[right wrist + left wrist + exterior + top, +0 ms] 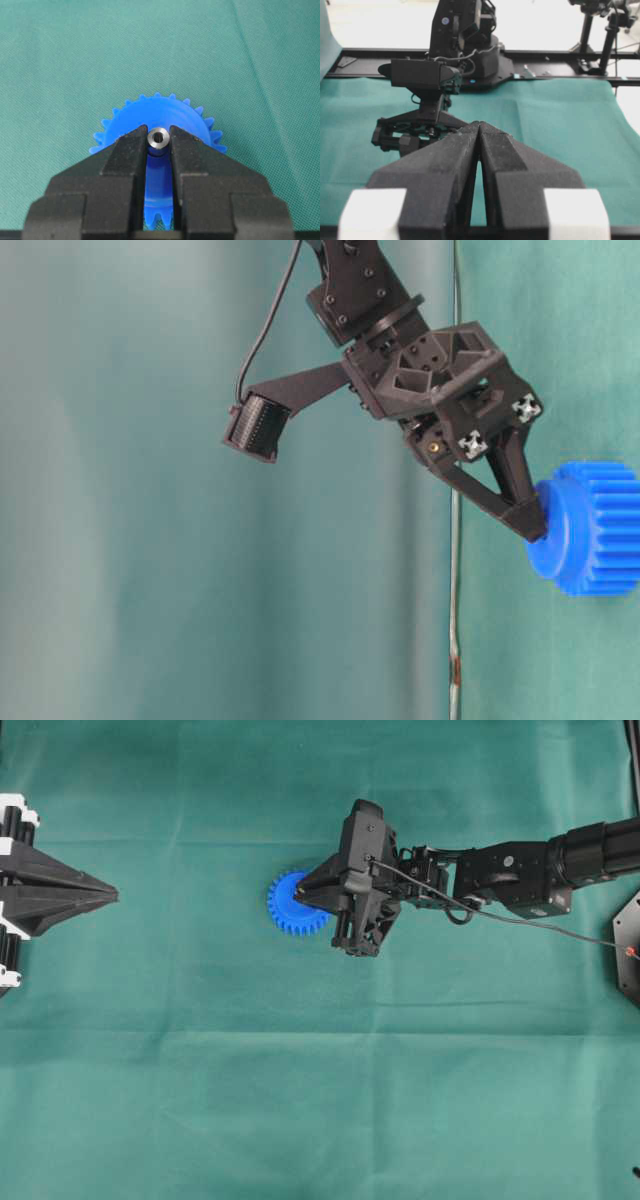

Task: Insert the shaft placed at a random location into the center hole of the medium gear at another random location.
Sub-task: 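Lower the shaft into the gear's center hole with the right gripper, then open the right gripper and withdraw it rightward from the gear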

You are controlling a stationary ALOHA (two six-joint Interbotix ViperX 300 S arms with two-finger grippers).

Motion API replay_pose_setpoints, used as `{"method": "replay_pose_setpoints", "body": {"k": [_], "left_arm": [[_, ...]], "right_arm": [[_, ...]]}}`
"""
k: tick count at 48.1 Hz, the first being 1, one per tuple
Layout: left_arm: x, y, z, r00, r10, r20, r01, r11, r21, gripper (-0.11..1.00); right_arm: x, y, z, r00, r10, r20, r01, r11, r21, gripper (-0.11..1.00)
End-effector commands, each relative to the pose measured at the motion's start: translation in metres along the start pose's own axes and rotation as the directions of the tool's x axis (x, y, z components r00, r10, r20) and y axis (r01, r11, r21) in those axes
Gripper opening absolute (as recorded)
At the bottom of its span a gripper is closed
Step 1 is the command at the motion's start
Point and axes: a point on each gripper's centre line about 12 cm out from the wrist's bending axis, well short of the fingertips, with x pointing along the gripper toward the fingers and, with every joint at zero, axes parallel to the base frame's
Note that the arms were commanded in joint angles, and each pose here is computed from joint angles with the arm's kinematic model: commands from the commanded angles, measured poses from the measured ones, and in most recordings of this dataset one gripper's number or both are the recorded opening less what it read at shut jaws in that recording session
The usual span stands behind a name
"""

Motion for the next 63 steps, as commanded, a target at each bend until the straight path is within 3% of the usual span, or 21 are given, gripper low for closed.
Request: {"method": "replay_pose_setpoints", "body": {"k": [1, 27, 31, 39, 42, 51, 63], "left_arm": [[0.002, 0.001, 0.008, 1.0, 0.006, 0.018, -0.006, 1.0, 0.003, 0.0], [0.002, 0.002, 0.006, 1.0, 0.009, 0.006, -0.009, 1.0, 0.003, 0.0], [0.002, 0.002, 0.006, 1.0, 0.009, 0.005, -0.009, 1.0, 0.0, 0.0], [0.002, 0.002, 0.006, 1.0, 0.009, 0.005, -0.009, 1.0, 0.002, 0.0], [0.002, 0.002, 0.006, 1.0, 0.009, 0.005, -0.009, 1.0, 0.002, 0.0], [0.002, 0.002, 0.006, 1.0, 0.009, 0.005, -0.009, 1.0, 0.002, 0.0], [0.002, 0.002, 0.007, 1.0, 0.009, 0.006, -0.009, 1.0, 0.002, 0.0]], "right_arm": [[-0.001, 0.0, 0.015, 0.999, -0.001, 0.044, 0.0, 1.0, 0.021, 0.13], [-0.002, 0.0, 0.016, 0.999, -0.001, 0.051, -0.001, 1.0, 0.023, 0.15], [-0.001, 0.001, 0.016, 0.999, 0.002, 0.05, -0.003, 1.0, 0.024, 0.3], [-0.001, 0.003, 0.018, 0.998, 0.004, 0.055, -0.006, 1.0, 0.021, 0.78], [-0.001, 0.003, 0.019, 0.998, 0.006, 0.056, -0.007, 1.0, 0.02, 0.86], [-0.005, 0.003, 0.027, 0.997, 0.006, 0.076, -0.007, 1.0, 0.022, 0.8], [-0.033, 0.005, 0.061, 0.989, 0.015, 0.145, -0.016, 1.0, 0.007, 0.8]]}}
